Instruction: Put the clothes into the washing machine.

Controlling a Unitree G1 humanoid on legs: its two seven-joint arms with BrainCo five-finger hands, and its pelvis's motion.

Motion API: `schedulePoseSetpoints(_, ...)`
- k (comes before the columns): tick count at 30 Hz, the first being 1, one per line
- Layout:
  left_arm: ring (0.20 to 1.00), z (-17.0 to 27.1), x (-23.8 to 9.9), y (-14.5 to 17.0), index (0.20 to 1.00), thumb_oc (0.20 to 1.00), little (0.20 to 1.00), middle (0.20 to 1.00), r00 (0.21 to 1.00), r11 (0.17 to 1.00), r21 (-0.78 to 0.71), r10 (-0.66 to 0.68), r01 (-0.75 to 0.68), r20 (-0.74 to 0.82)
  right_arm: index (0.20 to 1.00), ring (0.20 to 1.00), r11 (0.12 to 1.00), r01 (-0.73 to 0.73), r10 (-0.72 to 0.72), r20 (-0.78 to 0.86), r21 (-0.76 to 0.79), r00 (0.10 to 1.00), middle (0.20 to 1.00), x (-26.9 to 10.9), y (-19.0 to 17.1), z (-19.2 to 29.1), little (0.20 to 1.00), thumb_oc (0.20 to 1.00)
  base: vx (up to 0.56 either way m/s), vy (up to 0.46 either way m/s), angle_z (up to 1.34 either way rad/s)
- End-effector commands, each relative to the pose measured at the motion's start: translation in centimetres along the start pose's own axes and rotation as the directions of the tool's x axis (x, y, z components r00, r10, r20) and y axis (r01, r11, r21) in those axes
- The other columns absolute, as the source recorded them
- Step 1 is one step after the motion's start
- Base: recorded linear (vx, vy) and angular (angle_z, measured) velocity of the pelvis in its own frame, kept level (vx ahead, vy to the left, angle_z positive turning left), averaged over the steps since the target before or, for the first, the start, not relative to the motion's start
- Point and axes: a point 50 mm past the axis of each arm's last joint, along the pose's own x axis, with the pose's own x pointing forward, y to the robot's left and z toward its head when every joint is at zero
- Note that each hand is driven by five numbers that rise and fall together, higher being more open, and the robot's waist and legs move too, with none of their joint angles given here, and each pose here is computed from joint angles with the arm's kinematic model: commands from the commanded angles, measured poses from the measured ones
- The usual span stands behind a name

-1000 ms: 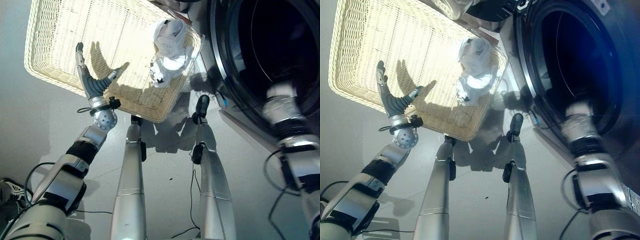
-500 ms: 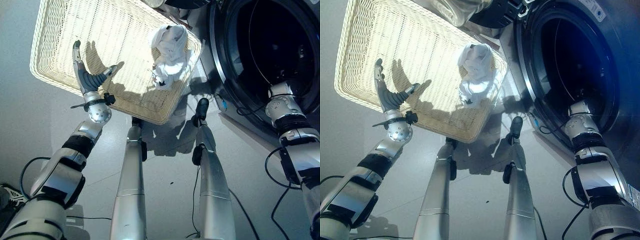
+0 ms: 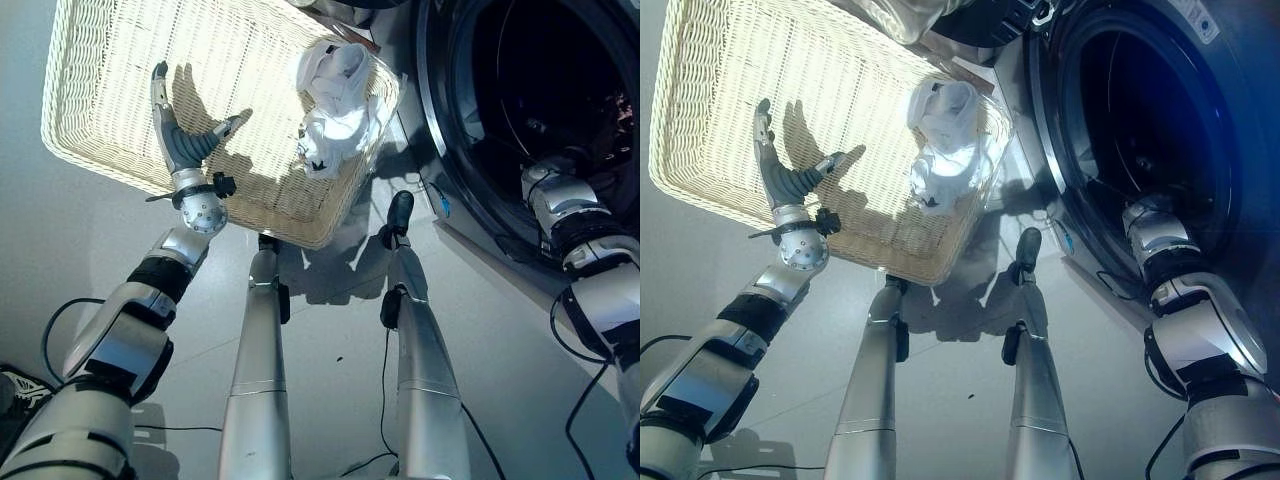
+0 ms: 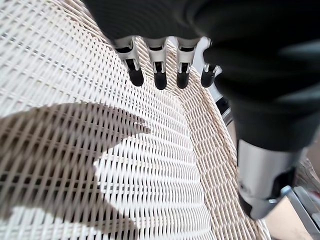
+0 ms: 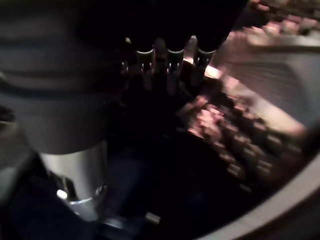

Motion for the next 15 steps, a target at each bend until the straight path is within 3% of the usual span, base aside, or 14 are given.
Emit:
schedulePoseSetpoints(1,1.0,0.5,-0.2,-0.6,1.0,1.0,1.0,1.0,0.999,1.0,-0.005,0.008,-0.008,0.042,1.0,1.0,0.975,0.216,-0.191,0.304,-0.052,0.934,1.0,1.7,-3.5,4.1,1.0,1.0,0.0,0.04,0.01)
schedulePoseSetpoints(8,1.0,0.4,-0.9,-1.1,1.0,1.0,1.0,1.0,0.999,0.999,-0.024,0.043,-0.042,0.021,1.0,1.0,0.978,0.207,-0.196,0.485,0.033,0.852,1.0,-1.6,-1.7,5.2,1.0,1.0,0.0,0.005,0.0)
schedulePoseSetpoints(15,1.0,-0.3,-1.6,-1.1,1.0,1.0,1.0,1.0,0.992,0.99,-0.083,0.112,-0.116,-0.052,1.0,1.0,0.99,0.091,-0.139,0.604,0.109,0.785,1.0,-5.4,0.2,5.2,1.0,1.0,0.0,0.0,0.0)
